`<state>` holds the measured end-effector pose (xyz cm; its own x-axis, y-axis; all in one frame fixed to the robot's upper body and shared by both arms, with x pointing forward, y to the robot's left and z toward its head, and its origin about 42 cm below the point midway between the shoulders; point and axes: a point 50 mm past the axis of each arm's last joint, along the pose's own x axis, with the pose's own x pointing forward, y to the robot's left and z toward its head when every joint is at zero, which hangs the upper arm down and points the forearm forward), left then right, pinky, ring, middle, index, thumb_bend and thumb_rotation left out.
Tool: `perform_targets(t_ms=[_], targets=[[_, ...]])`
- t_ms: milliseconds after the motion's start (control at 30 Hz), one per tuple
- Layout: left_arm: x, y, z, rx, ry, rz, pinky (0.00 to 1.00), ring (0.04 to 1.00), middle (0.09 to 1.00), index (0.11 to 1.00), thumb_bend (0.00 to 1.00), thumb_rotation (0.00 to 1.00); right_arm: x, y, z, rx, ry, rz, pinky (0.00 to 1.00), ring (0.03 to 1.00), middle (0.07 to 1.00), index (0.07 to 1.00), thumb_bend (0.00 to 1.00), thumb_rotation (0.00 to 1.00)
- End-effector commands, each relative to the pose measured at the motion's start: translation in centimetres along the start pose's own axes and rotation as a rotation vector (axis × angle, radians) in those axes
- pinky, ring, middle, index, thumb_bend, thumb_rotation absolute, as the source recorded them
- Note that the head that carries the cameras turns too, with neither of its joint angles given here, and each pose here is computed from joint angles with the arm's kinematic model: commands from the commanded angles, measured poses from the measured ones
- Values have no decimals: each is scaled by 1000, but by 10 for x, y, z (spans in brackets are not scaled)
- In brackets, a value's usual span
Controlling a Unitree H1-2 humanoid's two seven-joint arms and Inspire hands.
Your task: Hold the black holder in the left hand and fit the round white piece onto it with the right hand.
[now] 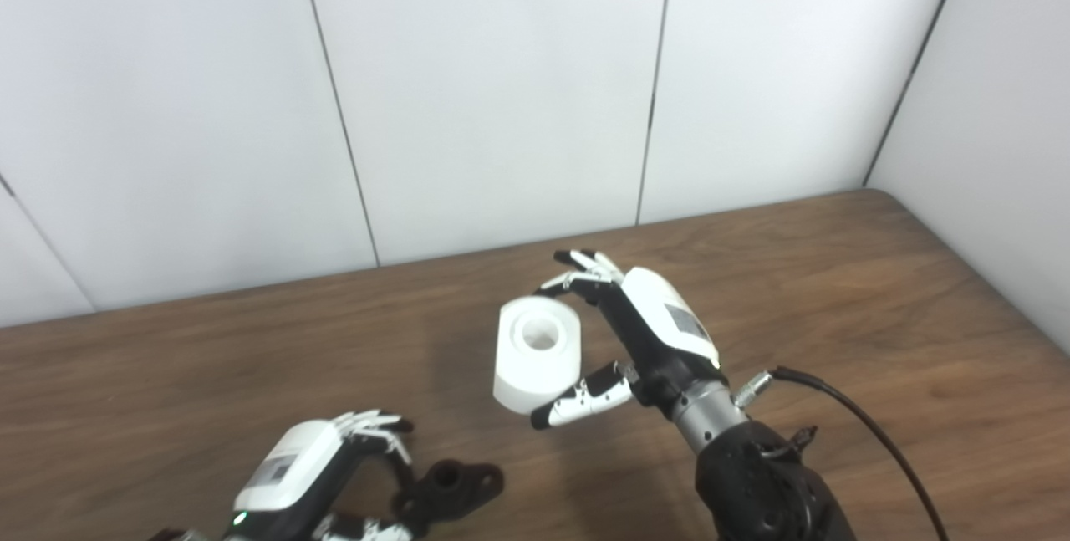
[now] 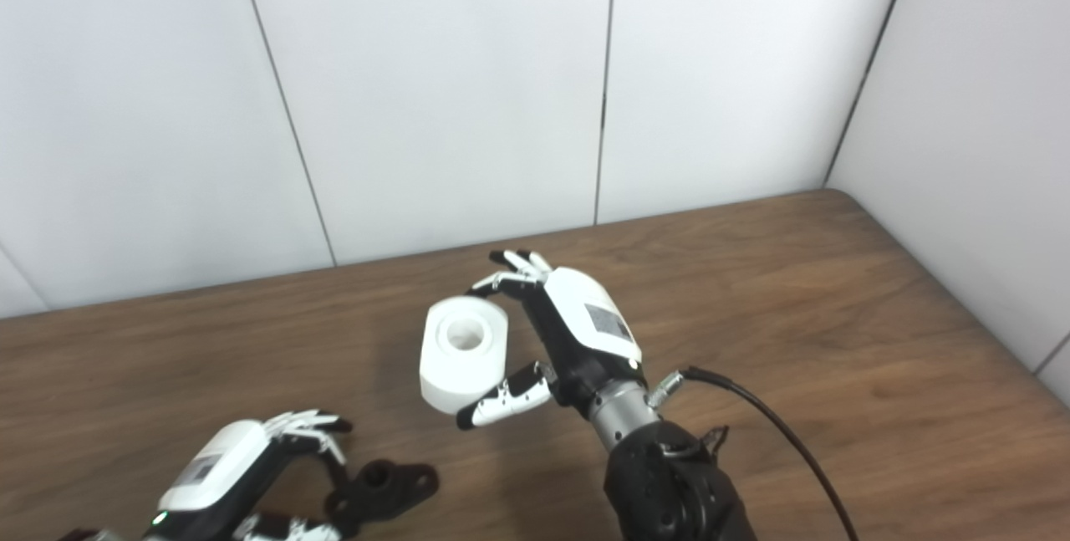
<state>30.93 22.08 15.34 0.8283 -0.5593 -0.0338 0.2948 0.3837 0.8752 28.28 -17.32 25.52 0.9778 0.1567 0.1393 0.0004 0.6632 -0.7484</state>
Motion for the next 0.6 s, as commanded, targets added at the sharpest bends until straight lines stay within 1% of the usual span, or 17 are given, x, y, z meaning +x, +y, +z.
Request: perform_targets(t_ms=[0, 133, 167, 267, 367, 567], targets=[[8, 4, 5, 14, -8, 12, 933, 895, 834, 482, 517, 40, -3, -6, 17, 28, -67, -26, 839, 984, 939, 478, 508, 140], [10, 3, 10, 14, 9, -1, 985, 914, 845, 482, 517, 40, -8, 4, 22, 42, -77, 20, 793, 985, 942, 478, 508, 139], [10, 3, 11, 14, 10, -4, 992, 917, 847, 482, 517, 40, -9, 7, 23, 50, -79, 33, 803, 989, 944, 478, 508, 137], [11, 3, 14, 14, 8, -7, 997, 922, 853, 482, 517, 40, -11, 14, 23, 65, -86, 62, 812, 995, 946, 477, 509, 137], [13, 4, 17, 15, 6, -8, 984, 918, 851, 482, 517, 40, -13, 21, 24, 73, -102, 88, 794, 997, 947, 478, 508, 137], [14, 2, 19, 23, 10, -15, 987, 922, 854, 482, 517, 41, -15, 31, 26, 103, -112, 130, 917, 1000, 958, 478, 507, 136]])
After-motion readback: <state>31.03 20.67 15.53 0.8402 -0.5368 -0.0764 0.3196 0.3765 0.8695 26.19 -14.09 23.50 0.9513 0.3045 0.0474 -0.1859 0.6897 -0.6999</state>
